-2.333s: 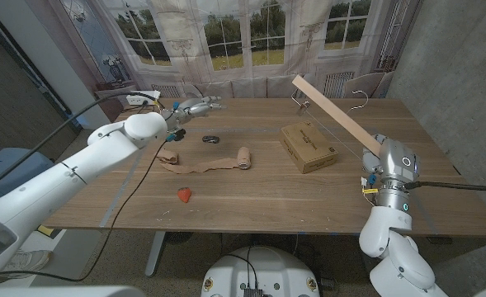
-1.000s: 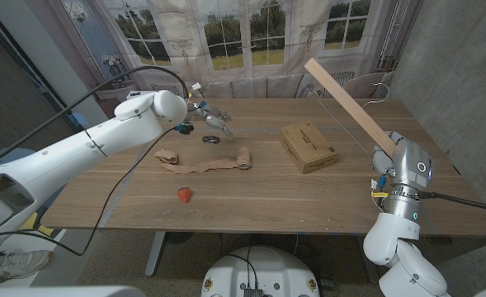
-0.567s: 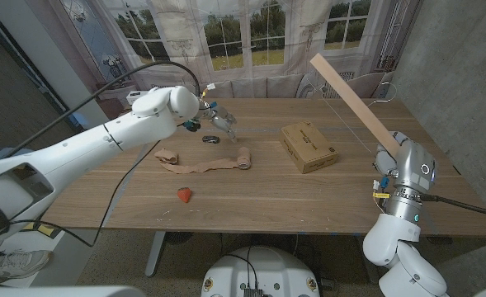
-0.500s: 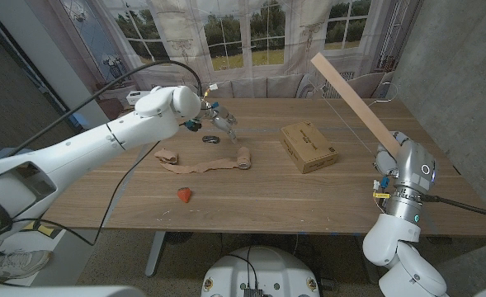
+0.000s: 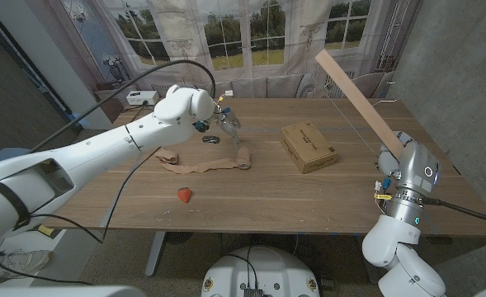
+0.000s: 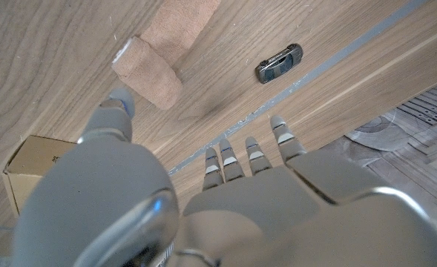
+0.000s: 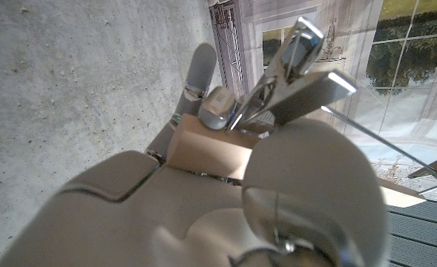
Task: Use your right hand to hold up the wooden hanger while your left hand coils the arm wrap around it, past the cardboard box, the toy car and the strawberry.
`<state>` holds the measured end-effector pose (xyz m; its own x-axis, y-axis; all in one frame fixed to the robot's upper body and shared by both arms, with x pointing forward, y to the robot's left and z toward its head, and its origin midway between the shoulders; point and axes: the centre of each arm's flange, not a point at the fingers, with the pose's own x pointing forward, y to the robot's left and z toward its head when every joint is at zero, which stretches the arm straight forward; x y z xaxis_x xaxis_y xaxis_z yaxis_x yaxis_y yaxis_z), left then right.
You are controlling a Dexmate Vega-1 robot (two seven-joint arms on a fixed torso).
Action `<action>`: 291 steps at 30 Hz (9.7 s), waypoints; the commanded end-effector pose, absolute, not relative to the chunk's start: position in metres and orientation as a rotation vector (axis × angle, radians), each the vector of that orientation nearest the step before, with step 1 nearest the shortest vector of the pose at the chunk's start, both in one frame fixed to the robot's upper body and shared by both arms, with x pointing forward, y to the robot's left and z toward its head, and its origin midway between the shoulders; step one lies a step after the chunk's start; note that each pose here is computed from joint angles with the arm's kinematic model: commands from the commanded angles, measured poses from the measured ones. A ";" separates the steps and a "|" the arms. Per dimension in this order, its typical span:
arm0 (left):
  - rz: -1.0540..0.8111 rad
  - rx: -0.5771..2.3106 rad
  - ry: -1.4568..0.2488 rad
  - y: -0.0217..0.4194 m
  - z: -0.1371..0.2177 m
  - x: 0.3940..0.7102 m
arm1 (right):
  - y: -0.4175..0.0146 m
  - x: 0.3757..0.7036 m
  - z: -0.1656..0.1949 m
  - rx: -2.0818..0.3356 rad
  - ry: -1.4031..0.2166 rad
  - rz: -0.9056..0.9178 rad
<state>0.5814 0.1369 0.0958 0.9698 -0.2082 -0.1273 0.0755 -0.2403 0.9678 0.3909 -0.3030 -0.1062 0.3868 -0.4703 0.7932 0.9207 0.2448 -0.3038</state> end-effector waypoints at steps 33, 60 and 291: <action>-0.209 2.089 -0.072 0.089 0.046 0.591 | -0.298 0.411 -0.100 -0.856 -0.651 -1.057; -0.236 2.126 -0.088 0.090 0.028 0.613 | -0.286 0.424 -0.094 -0.862 -0.654 -1.053; 0.136 1.090 -1.292 0.084 0.251 0.486 | -0.198 0.479 -0.096 -1.308 -0.909 -0.896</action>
<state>0.4768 0.0861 0.2238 0.3091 -0.5224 0.7947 -0.5901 0.5500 0.5910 0.4790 -0.1996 -0.0965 0.3998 -0.0434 0.9156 0.9164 0.0405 -0.3983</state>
